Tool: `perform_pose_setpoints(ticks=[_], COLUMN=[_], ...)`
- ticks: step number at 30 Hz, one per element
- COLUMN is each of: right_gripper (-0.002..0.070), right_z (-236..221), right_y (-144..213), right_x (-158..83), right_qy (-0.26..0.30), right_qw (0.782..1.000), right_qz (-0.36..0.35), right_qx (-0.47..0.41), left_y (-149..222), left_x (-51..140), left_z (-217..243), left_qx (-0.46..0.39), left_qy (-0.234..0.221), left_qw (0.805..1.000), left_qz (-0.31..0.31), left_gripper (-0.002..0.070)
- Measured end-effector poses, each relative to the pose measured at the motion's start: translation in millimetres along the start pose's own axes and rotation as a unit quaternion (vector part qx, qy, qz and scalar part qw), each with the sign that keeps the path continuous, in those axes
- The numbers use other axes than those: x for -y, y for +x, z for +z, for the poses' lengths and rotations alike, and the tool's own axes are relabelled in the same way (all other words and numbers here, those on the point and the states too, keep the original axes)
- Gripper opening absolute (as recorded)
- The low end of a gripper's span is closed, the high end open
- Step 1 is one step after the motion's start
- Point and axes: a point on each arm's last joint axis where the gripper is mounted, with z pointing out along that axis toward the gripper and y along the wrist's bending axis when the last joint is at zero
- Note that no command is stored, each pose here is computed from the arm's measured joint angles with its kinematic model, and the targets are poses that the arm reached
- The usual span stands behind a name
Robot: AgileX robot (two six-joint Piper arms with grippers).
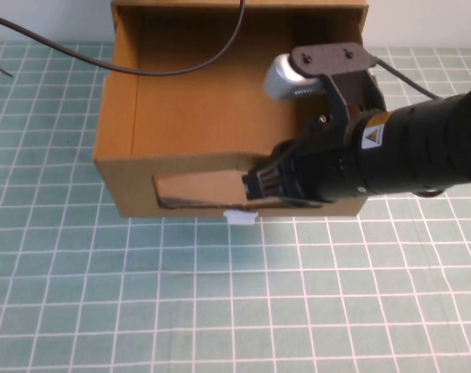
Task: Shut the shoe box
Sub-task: Close the shoe box with your right arm
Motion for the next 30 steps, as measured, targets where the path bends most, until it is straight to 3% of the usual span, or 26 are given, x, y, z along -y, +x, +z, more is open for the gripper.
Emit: perform_pose_setpoints(ticks=[12,30], right_gripper=[-0.0011,-0.0011], right_z=[17.6,46.5], right_y=[-31.3,-72.9], right_x=[1.0,40.6], right_qy=[0.004,0.043], right_qw=[0.998,0.99], right_qz=[-0.001,0.028], right_qx=[0.068,0.129], left_y=[0.1,-0.3], left_x=[0.1,0.5], left_z=[0.0,-0.7], left_qx=[-0.001,-0.002], left_qy=[0.0,0.002], left_qw=[1.0,1.0], left_qz=[0.0,0.001], left_gripper=[-0.0005,-0.0005])
